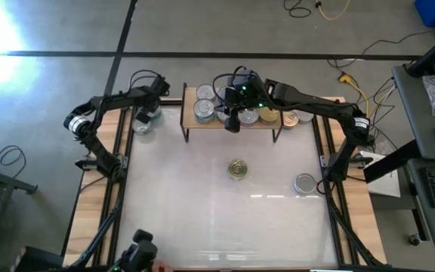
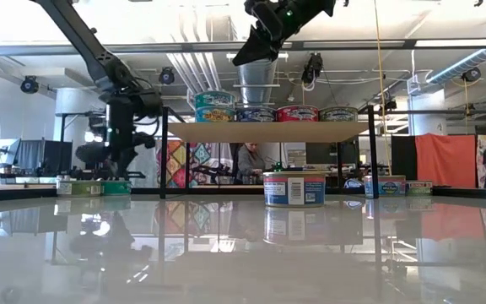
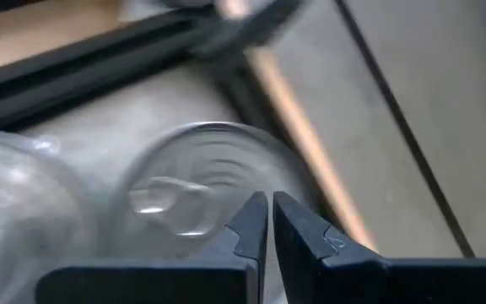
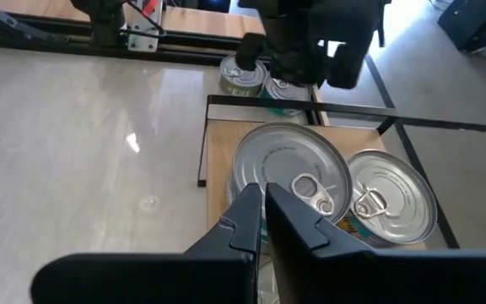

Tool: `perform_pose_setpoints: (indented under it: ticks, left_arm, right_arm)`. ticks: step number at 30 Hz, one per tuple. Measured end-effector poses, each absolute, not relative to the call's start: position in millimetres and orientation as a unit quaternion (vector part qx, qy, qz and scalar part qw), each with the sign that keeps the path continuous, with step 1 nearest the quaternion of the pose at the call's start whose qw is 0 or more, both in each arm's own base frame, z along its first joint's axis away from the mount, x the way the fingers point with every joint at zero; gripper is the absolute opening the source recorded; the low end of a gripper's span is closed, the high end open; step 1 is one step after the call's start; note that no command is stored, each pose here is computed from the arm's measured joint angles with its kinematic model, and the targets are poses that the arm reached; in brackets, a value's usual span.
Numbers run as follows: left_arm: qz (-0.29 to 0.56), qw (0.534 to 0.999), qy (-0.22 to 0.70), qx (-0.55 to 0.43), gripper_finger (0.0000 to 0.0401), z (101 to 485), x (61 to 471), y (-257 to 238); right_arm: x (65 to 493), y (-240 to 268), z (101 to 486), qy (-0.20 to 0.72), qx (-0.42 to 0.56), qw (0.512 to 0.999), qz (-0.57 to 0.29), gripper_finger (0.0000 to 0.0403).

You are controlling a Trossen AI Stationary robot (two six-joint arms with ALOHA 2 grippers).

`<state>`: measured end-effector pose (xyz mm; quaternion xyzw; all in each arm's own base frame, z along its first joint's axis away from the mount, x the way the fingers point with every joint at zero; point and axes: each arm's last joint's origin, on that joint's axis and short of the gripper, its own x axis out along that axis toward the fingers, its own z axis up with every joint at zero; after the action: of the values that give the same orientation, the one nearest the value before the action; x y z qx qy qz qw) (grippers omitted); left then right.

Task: Stack canned seafood by type on shelf
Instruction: Stack the yellow-blue tuna can on top of the other yellow-blue tuna can on the shelf

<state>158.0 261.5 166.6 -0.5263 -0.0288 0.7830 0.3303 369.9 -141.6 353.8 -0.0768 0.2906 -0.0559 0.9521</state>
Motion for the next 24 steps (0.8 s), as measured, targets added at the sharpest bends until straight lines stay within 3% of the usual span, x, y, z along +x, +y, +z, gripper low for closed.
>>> perform_pose_setpoints:
  ticks: [3, 7, 16, 24]
  left_arm:
    - [0.793, 0.301, -0.029, -0.529, 0.0006, 157, 153, 254]
    - [0.790, 0.303, -0.024, -0.533, 0.0006, 153, 155, 247]
    - [0.780, 0.328, 0.011, -0.534, 0.0006, 144, 177, 213]
    - [0.763, 0.359, 0.058, -0.534, 0.0006, 138, 191, 143]
  right_arm:
    - [370, -140, 354, 0.290, -0.073, 0.953, -0.056, 0.0013]
    - [370, -137, 362, 0.280, -0.078, 0.955, -0.054, 0.0013]
    - [366, -102, 394, 0.236, -0.101, 0.966, -0.025, 0.0013]
    - [361, -44, 411, 0.213, -0.105, 0.971, 0.027, 0.0013]
